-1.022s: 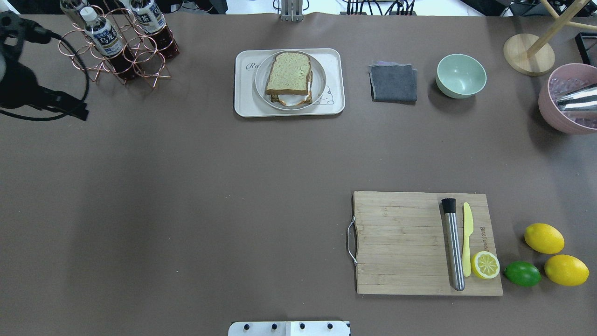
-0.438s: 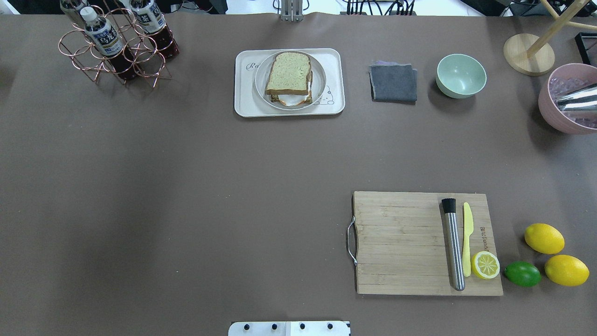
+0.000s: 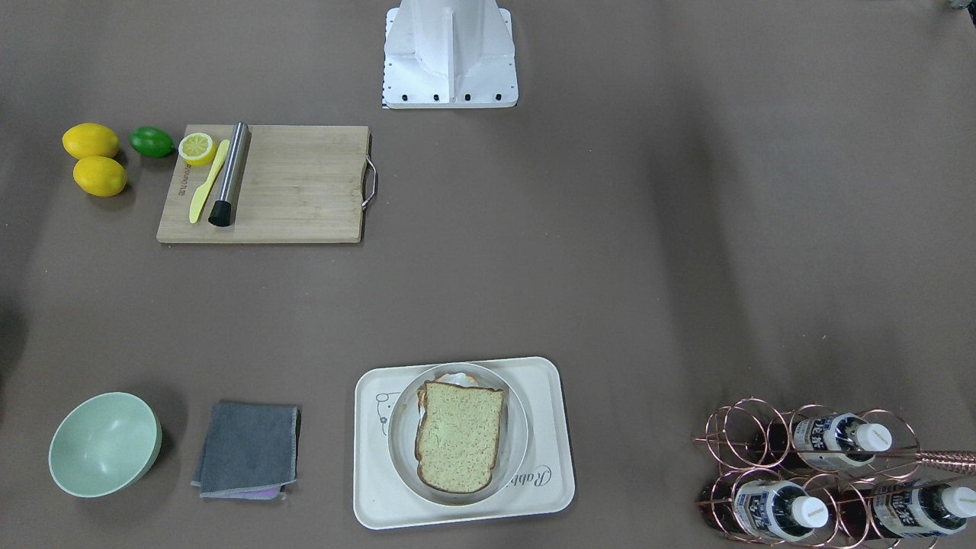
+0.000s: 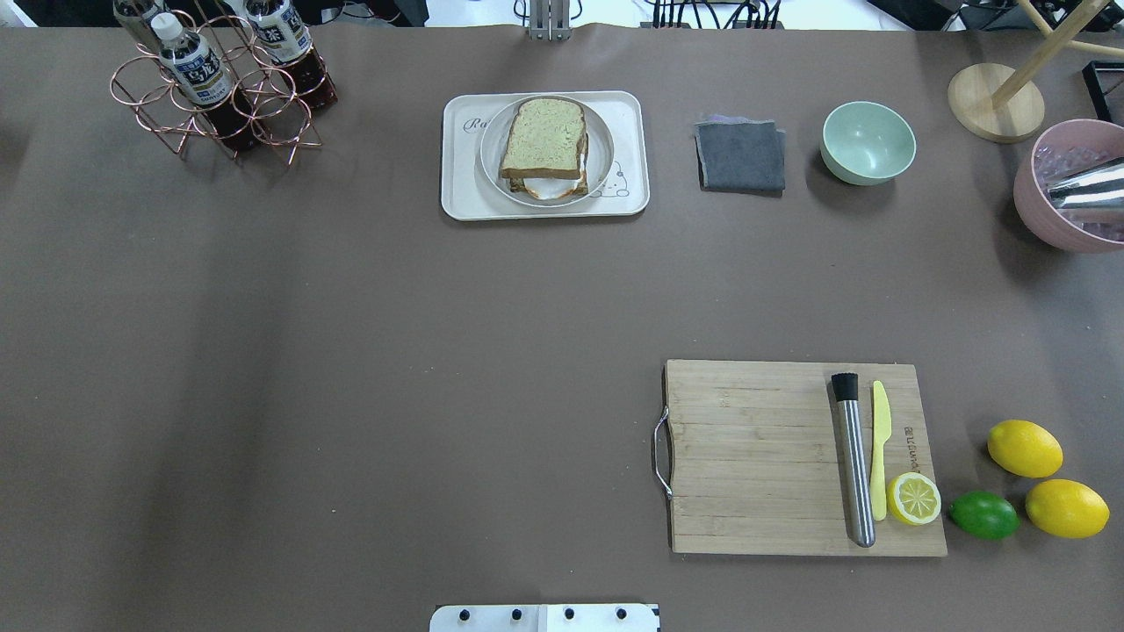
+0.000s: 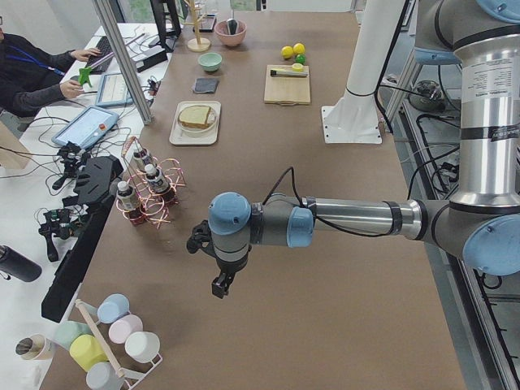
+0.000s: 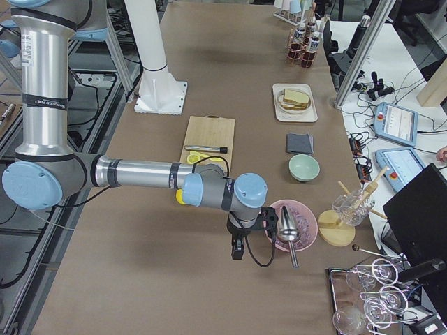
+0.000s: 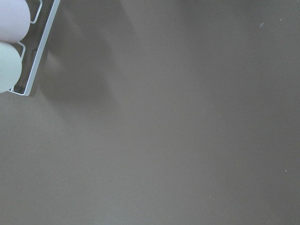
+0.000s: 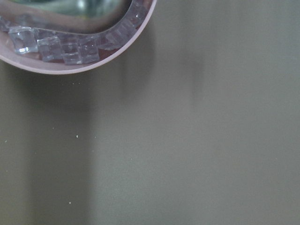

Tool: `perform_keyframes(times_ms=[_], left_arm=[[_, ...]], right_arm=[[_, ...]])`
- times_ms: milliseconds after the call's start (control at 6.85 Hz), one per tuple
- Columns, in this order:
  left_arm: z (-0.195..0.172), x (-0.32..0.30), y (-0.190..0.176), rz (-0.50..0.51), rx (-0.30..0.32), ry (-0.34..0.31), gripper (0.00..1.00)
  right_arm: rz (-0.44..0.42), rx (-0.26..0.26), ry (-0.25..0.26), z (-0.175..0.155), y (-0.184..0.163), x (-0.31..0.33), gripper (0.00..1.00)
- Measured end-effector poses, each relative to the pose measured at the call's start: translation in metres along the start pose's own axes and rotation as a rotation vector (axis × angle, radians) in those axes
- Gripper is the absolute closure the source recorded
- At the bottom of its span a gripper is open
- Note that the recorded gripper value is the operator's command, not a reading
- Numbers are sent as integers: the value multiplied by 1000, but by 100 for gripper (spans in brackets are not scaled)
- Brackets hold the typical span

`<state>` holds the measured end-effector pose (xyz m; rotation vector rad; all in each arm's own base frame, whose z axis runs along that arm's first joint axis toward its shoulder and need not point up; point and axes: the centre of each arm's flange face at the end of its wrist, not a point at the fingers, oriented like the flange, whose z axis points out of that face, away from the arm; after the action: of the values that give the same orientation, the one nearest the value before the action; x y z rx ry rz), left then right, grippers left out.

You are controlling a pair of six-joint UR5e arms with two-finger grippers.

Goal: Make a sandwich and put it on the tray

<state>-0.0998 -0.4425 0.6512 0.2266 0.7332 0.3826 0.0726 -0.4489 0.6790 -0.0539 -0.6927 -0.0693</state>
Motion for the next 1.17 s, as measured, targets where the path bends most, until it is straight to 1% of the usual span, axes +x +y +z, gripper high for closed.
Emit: perform_keyframes(times_ms=[292,438,730,1168], left_arm=[[4,-13,36,-37,-7,11,2],[7,-16,48,-58,-11,15,2],[15,-20,63,-85,-25,24,2],[25,-26,72,-106,-40,33,2]], right_arm=[[0,0,0,0,0,0,0],[1,1,-1,0,0,0,0],[4,-2,-2,1,2,0,0],[1,1,-3,0,2,0,0]])
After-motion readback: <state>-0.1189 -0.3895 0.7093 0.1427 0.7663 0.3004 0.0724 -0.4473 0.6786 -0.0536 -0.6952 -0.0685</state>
